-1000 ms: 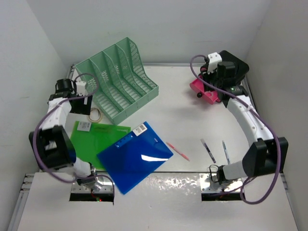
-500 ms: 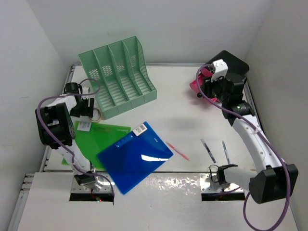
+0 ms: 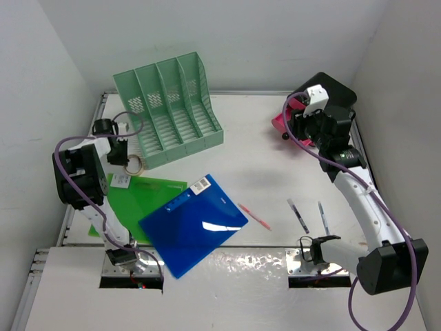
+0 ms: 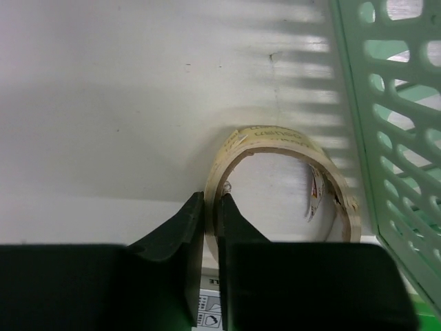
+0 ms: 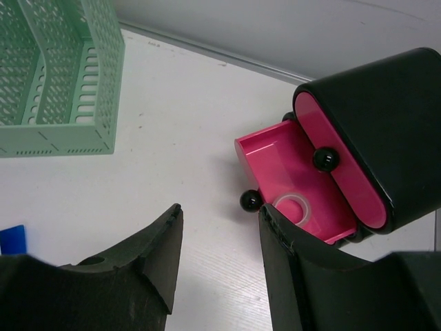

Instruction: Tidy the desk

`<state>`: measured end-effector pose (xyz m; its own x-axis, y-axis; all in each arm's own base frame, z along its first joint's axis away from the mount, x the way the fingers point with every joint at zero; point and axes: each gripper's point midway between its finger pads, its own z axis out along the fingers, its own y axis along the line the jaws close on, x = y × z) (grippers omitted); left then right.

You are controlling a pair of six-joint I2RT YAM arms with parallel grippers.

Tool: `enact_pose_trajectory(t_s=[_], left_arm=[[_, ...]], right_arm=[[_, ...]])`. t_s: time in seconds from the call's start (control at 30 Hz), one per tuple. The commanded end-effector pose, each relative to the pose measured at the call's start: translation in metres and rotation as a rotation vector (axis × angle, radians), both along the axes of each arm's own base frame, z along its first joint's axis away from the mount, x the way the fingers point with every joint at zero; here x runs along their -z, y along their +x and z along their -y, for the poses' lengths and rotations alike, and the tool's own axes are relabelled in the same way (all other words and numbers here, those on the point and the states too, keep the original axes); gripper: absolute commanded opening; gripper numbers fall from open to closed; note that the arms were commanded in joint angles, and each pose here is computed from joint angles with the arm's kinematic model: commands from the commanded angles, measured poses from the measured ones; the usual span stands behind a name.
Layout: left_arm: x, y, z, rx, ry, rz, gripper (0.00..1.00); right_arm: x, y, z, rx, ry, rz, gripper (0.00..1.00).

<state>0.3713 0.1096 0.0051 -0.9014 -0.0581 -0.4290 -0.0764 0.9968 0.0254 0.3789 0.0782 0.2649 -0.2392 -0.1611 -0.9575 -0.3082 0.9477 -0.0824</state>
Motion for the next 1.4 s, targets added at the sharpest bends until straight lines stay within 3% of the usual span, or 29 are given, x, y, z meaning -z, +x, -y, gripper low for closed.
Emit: enact_pose_trajectory(t_s=[0.0, 0.03, 0.2, 0.37, 0.5, 0.6, 0.63, 0.7, 0.83, 0.93, 1.03, 1.37], left_arm=[[0.008, -0.004, -0.011, -0.038, -0.021, 0.003, 0.05], [0.008, -0.003, -0.010, -0.043, -0.045, 0.007, 0.00], [-0.021, 0.007, -0.033, -0.119, -0.097, 0.103, 0.00], [-0.088, 0.006, -0.067, -0.197, -0.076, 0.273, 0.00], [-0.140, -0.009, -0.086, -0.227, -0.031, 0.394, 0.00], [-0.190, -0.021, -0.079, -0.175, 0.004, 0.486, 0.00], [-0.213, -0.028, -0.066, -0.134, 0.004, 0.525, 0.00], [-0.246, -0.028, -0.036, -0.012, -0.038, 0.604, 0.00], [-0.302, -0.034, 0.029, 0.142, 0.019, 0.711, 0.00], [-0.302, -0.026, 0.114, 0.321, -0.043, 0.689, 0.00], [-0.294, -0.023, 0.167, 0.450, -0.080, 0.659, 0.00], [-0.291, -0.035, 0.208, 0.586, -0.072, 0.633, 0.00]], right_arm=[[-0.015, -0.002, -0.005, -0.018, 0.029, 0.043, 0.47], [-0.016, -0.003, -0.006, -0.019, 0.032, 0.045, 0.47], [-0.015, -0.006, -0.011, -0.038, 0.061, 0.033, 0.47], [-0.014, -0.012, -0.042, -0.151, 0.115, 0.007, 0.48], [-0.018, -0.023, -0.088, -0.311, 0.144, 0.003, 0.65], [-0.018, -0.040, -0.142, -0.524, 0.175, -0.011, 0.74], [-0.029, -0.054, -0.168, -0.646, 0.224, 0.007, 0.76], [-0.026, -0.056, -0.187, -0.704, 0.272, -0.014, 0.78], [-0.038, -0.064, -0.234, -0.803, 0.352, 0.000, 0.79], [-0.045, -0.070, -0.276, -0.878, 0.393, -0.024, 0.79], [-0.060, -0.069, -0.302, -0.907, 0.499, -0.008, 0.79], [-0.053, -0.048, -0.338, -0.854, 0.653, -0.073, 0.74]])
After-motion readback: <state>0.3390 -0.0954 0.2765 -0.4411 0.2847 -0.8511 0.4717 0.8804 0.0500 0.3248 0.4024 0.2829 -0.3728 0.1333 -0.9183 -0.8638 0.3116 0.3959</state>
